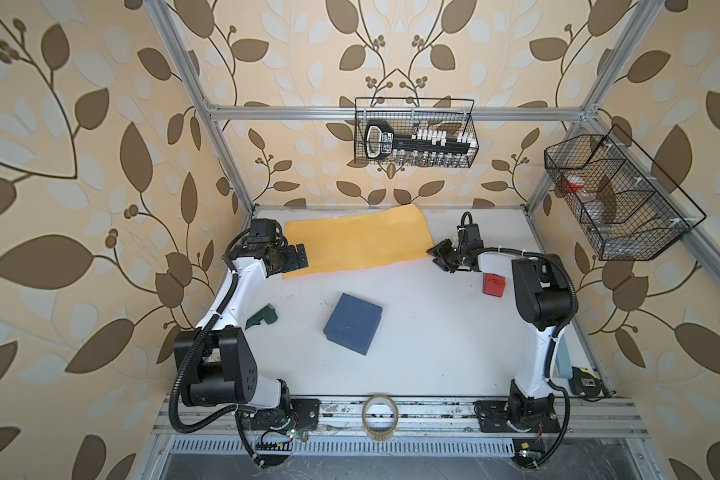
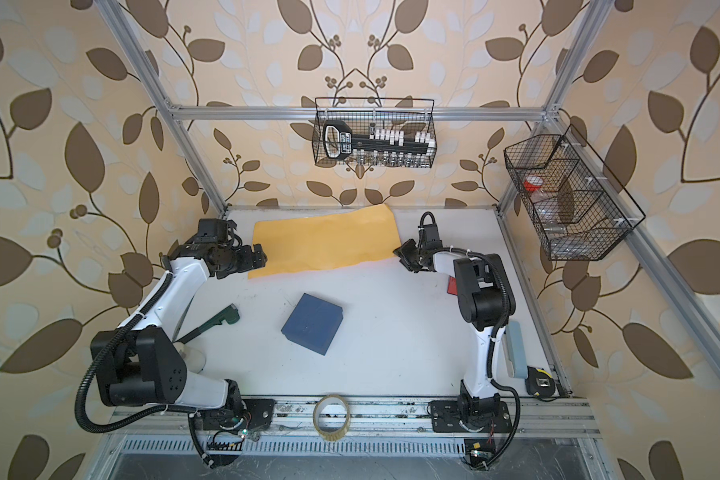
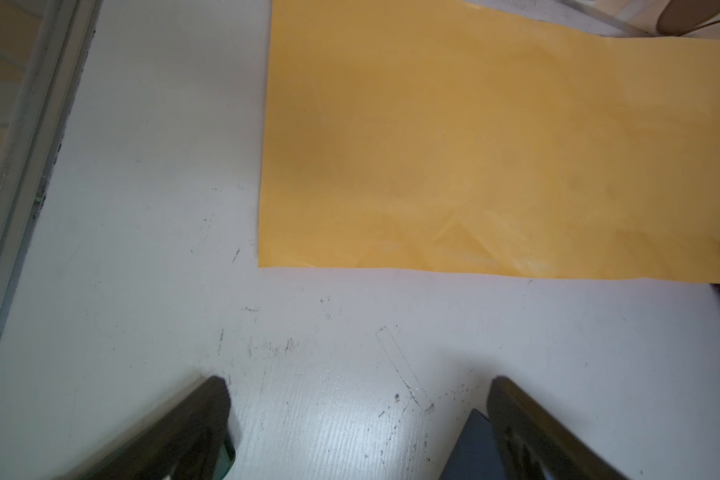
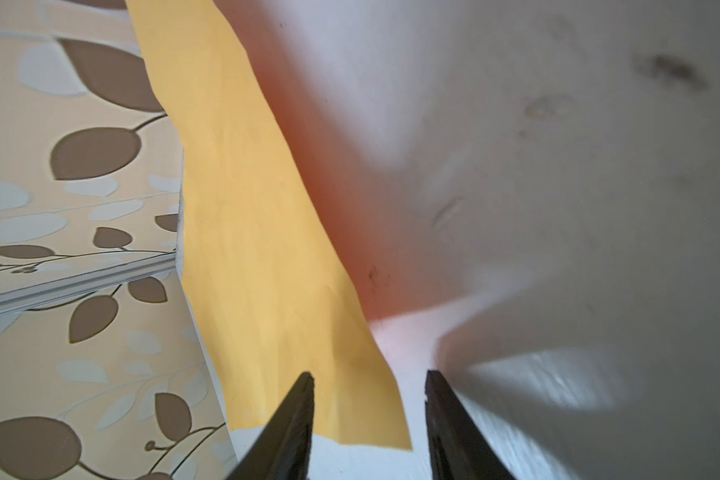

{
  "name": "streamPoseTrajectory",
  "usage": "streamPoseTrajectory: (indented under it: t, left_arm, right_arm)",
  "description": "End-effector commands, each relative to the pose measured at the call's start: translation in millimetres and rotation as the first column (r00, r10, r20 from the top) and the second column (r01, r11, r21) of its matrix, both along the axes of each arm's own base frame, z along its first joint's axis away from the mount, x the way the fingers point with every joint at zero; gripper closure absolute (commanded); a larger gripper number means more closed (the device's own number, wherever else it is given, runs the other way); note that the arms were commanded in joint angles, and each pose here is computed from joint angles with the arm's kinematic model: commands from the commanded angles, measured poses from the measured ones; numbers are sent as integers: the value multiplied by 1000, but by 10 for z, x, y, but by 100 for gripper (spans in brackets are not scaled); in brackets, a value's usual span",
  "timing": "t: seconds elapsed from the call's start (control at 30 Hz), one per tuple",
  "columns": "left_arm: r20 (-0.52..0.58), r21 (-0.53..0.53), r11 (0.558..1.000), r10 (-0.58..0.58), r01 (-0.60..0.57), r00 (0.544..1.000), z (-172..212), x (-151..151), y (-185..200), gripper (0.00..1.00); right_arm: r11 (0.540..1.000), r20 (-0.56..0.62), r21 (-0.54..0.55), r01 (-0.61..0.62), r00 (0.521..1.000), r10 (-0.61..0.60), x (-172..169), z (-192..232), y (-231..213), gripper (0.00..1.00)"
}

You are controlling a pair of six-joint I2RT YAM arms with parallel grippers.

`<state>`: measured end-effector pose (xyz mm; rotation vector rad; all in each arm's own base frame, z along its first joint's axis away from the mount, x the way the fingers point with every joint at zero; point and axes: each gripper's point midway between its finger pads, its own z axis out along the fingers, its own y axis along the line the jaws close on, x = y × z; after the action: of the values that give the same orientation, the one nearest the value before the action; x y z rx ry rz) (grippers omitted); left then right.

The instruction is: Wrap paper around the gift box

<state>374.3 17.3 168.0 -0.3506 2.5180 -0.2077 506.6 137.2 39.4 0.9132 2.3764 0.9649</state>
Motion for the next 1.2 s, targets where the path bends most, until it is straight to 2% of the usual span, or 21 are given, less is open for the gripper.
streamPoseTrajectory:
  t: [0.0, 0.13, 0.27, 0.37, 0.5, 0.67, 0.83, 0.97, 1.1, 1.17]
  left_arm:
    - [33, 5, 1000, -20, 20, 999, 102, -28, -4, 1]
    - [36, 9, 1000, -28, 28, 999, 100, -32, -7, 1]
    - [35, 21, 999, -32, 31, 999, 108, -38, 8, 1]
    - [37, 21, 999, -48, 47, 998, 87, -27, 0, 1]
    - [28, 23, 997, -71, 70, 997, 81, -30, -19, 1]
    - [15, -35, 989, -143, 143, 990, 52, -54, -166, 1]
    - [-15, -130, 956, -267, 263, 964, 33, -214, -475, 1]
    - [-73, -216, 929, -321, 300, 944, -34, -400, -690, 1]
    - [-133, -303, 905, -351, 299, 927, -176, -606, -880, 1]
    - [-158, -329, 892, -374, 309, 914, -216, -700, -970, 1]
  right_arm:
    - [999, -22, 35, 25, 999, -25, 35, -139, 44, 61]
    - [999, -9, 36, 22, 1000, -21, 76, -114, 62, 75]
    - [1000, -18, 14, 20, 1000, -20, -79, -123, 17, 100]
    - [1000, -24, -21, -5, 1000, 5, -299, -116, -22, 100]
    - [996, -67, -75, -43, 997, 38, -779, -201, -123, 100]
    - [990, -104, -135, -41, 994, 27, -1293, -297, -313, 100]
    - [974, -88, -222, -46, 996, 27, -1441, -207, -508, 100]
    - [961, -79, -275, -40, 997, 19, -1476, -111, -669, 94]
    - [956, -71, -286, -56, 997, 37, -1507, 72, -696, 62]
    - [958, -66, -281, -63, 997, 47, -1578, 197, -677, 54]
